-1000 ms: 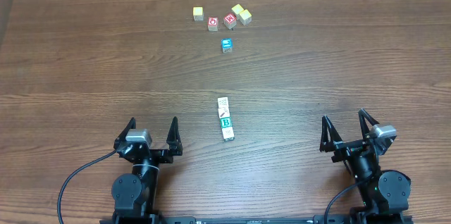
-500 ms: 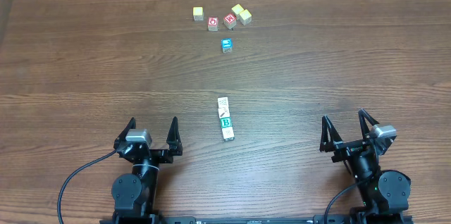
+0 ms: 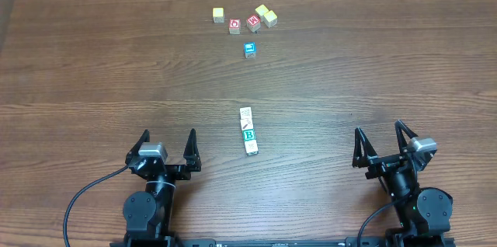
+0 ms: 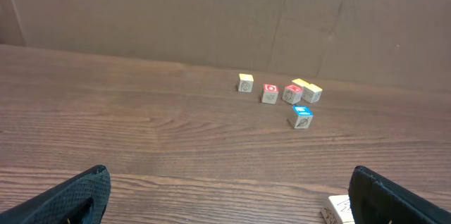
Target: Flip 4 blocks
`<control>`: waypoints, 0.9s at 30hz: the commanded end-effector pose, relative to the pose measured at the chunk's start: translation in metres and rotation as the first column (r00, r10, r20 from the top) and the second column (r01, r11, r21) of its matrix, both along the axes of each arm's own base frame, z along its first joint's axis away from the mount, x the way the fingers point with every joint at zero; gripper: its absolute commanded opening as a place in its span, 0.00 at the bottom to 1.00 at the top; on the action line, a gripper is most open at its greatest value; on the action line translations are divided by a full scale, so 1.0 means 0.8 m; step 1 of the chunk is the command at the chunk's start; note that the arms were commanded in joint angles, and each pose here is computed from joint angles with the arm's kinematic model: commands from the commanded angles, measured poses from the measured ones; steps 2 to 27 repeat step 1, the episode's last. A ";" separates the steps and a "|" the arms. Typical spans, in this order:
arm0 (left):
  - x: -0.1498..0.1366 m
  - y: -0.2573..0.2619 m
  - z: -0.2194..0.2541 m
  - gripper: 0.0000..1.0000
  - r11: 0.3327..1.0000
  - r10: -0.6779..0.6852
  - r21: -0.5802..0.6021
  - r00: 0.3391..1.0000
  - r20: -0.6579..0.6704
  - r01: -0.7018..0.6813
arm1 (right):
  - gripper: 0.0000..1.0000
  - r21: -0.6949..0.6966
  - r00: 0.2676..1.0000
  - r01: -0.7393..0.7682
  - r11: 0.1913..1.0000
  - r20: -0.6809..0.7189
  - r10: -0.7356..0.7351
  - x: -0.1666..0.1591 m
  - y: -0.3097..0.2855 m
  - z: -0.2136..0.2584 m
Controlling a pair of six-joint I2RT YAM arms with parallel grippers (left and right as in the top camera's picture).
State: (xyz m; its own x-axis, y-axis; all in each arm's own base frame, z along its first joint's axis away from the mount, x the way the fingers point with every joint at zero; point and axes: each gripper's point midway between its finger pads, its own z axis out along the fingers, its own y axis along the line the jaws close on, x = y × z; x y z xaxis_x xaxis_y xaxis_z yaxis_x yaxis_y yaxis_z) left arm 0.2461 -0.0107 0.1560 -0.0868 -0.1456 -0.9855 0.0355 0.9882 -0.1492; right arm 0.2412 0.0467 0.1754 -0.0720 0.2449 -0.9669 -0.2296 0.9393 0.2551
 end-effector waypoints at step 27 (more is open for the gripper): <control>0.000 -0.002 0.000 1.00 1.000 -0.009 0.021 1.000 0.005 0.009 | 1.00 -0.004 1.000 0.002 1.000 0.002 -0.002 0.000 -0.001 -0.003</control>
